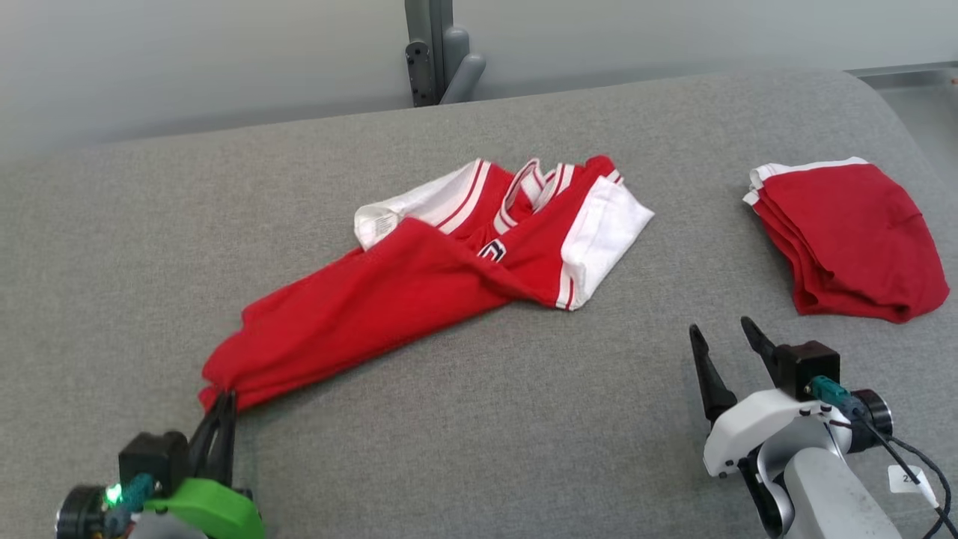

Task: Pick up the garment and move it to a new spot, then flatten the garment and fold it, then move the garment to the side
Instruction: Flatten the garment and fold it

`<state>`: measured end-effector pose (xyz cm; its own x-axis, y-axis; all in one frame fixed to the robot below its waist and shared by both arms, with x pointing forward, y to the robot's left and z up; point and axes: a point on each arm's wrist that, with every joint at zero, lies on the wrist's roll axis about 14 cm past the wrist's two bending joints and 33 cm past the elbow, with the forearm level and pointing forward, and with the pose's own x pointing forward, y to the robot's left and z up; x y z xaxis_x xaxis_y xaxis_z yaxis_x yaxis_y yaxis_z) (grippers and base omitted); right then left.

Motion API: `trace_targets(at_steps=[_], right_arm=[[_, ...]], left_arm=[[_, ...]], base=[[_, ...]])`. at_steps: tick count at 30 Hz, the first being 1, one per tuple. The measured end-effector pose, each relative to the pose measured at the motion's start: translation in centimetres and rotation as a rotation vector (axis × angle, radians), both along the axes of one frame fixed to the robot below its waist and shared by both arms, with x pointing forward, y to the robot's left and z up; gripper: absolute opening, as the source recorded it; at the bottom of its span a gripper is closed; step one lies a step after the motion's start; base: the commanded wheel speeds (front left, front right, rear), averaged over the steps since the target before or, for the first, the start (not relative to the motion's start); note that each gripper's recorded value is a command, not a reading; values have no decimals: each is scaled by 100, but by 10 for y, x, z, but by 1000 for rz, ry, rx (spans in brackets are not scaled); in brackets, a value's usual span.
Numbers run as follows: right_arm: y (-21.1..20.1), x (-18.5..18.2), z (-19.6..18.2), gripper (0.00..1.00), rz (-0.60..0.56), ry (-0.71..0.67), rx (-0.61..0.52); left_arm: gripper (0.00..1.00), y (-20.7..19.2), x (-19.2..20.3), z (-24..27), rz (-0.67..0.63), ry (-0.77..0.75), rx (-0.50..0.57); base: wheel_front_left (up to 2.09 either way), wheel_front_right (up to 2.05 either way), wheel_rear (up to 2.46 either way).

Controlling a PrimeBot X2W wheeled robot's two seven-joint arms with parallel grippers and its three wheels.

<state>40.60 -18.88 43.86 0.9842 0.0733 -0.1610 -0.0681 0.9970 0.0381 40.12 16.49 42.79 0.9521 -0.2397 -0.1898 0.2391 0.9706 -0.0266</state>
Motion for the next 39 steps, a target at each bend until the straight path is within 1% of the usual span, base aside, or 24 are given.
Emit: trace_targets(at_steps=[1,4,9,12,15,19,20,24,28,33,36,39], right_arm=[[-1,-4,-1,100,-4,4,2],[-2,-14,-2,100,-14,9,11],[-5,-26,-1,100,-34,6,22],[-5,-29,1,100,-39,0,26],[-5,-28,1,100,-38,-1,28],[0,-23,-2,100,-24,8,27],[3,-18,-1,100,-16,4,25],[7,-10,-2,100,-1,7,25],[2,-5,-8,100,-14,23,26],[-5,-1,-16,100,-33,46,25],[-9,-1,-23,100,-46,64,24],[-14,-2,-28,100,-59,79,23]], left_arm=[[100,2,-7,-7,16,23,-5],[100,1,-32,-29,49,99,-34],[100,-17,-59,-45,101,165,-134],[100,-28,-62,-42,112,162,-185],[100,-33,-45,-18,101,79,-208],[100,-57,-15,14,18,-23,-207],[100,-69,3,31,-23,-72,-203],[100,-88,37,48,-83,-114,-193],[100,-98,71,51,-117,-103,-168],[100,-116,103,46,-167,-32,-148],[100,-127,108,30,-192,51,-149],[100,-136,104,11,-217,114,-141]], base=[[0,0,0],[0,0,0],[0,0,0],[0,0,0],[0,0,0],[0,0,0],[0,0,0],[0,0,0],[0,0,0],[0,0,0],[0,0,0],[0,0,0]])
